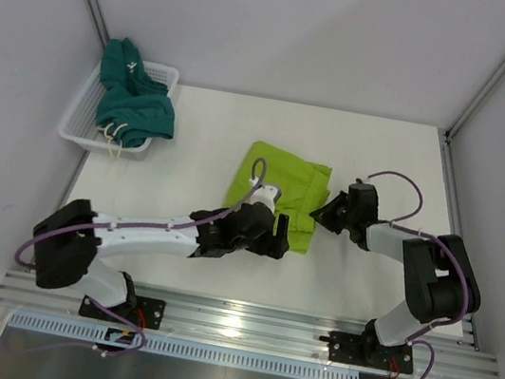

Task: Fold and stack the shorts
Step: Fold the shorts, then neatly place the folded shorts to the corner

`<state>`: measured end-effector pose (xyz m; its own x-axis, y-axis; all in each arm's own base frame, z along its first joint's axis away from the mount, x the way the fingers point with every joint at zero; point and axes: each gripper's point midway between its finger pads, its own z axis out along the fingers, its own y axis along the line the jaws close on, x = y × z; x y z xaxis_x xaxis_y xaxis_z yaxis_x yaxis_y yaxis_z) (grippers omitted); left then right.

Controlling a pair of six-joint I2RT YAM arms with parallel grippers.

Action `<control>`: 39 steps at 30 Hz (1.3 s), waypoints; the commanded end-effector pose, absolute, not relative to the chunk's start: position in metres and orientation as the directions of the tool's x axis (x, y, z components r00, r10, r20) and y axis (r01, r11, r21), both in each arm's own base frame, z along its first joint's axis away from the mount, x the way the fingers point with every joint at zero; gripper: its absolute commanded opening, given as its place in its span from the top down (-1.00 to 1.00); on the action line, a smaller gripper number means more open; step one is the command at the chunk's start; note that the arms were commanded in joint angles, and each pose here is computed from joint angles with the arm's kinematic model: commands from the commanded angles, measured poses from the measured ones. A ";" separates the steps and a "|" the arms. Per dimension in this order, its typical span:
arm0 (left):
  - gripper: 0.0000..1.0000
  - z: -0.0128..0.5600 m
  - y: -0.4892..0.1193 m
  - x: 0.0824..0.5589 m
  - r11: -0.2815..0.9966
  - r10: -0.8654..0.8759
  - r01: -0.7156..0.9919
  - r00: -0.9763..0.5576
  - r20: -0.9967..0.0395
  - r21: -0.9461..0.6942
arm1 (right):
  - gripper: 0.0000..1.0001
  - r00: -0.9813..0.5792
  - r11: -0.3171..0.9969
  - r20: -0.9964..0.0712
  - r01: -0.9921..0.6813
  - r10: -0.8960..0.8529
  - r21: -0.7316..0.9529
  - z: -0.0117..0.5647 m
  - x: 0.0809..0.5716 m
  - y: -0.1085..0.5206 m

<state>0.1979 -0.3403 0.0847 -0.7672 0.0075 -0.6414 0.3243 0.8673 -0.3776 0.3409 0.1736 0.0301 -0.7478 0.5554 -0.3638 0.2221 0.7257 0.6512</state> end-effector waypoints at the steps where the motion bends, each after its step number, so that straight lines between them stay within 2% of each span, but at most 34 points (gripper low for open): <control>1: -0.55 0.151 -0.343 0.191 0.809 0.010 0.402 -0.738 -0.675 -0.428 | 1.00 -0.722 0.755 -0.347 0.364 0.598 0.545 -0.001 0.340 0.147; 6: -0.60 0.187 -0.324 0.188 0.785 -0.034 0.408 -0.723 -0.690 -0.466 | 1.00 -0.635 0.684 -0.324 0.469 0.701 0.559 -0.003 0.357 0.133; 11: -0.61 0.184 -0.304 0.191 0.799 -0.050 0.383 -0.726 -0.686 -0.463 | 1.00 -0.499 0.580 -0.319 0.554 0.806 0.597 0.011 0.372 0.108; 19: -0.61 0.177 -0.286 0.187 0.803 -0.058 0.374 -0.725 -0.686 -0.464 | 1.00 -0.138 0.328 -0.332 0.703 0.933 0.630 0.032 0.376 0.040; 25: -0.61 0.173 -0.282 0.184 0.795 -0.052 0.385 -0.727 -0.685 -0.469 | 1.00 0.007 0.198 -0.314 0.762 0.950 0.617 0.021 0.369 -0.002; 31: -0.61 0.170 -0.274 0.182 0.789 -0.057 0.387 -0.728 -0.684 -0.478 | 1.00 0.224 -0.002 -0.269 0.771 0.937 0.636 0.019 0.357 -0.054; 36: -0.62 0.164 -0.268 0.181 0.786 -0.058 0.384 -0.733 -0.677 -0.484 | 1.00 0.355 -0.096 -0.247 0.722 0.902 0.685 0.031 0.375 -0.084; 39: -0.62 0.163 -0.265 0.180 0.788 -0.061 0.382 -0.732 -0.679 -0.483 | 1.00 0.372 -0.128 -0.219 0.715 0.902 0.687 0.028 0.391 -0.093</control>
<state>0.1801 -0.2659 0.1544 -0.7498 -0.0539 -0.6595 0.3545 0.8088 -0.4691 0.3819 -0.0666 0.0323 0.2728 0.9399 -0.2055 0.7166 -0.0560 0.6952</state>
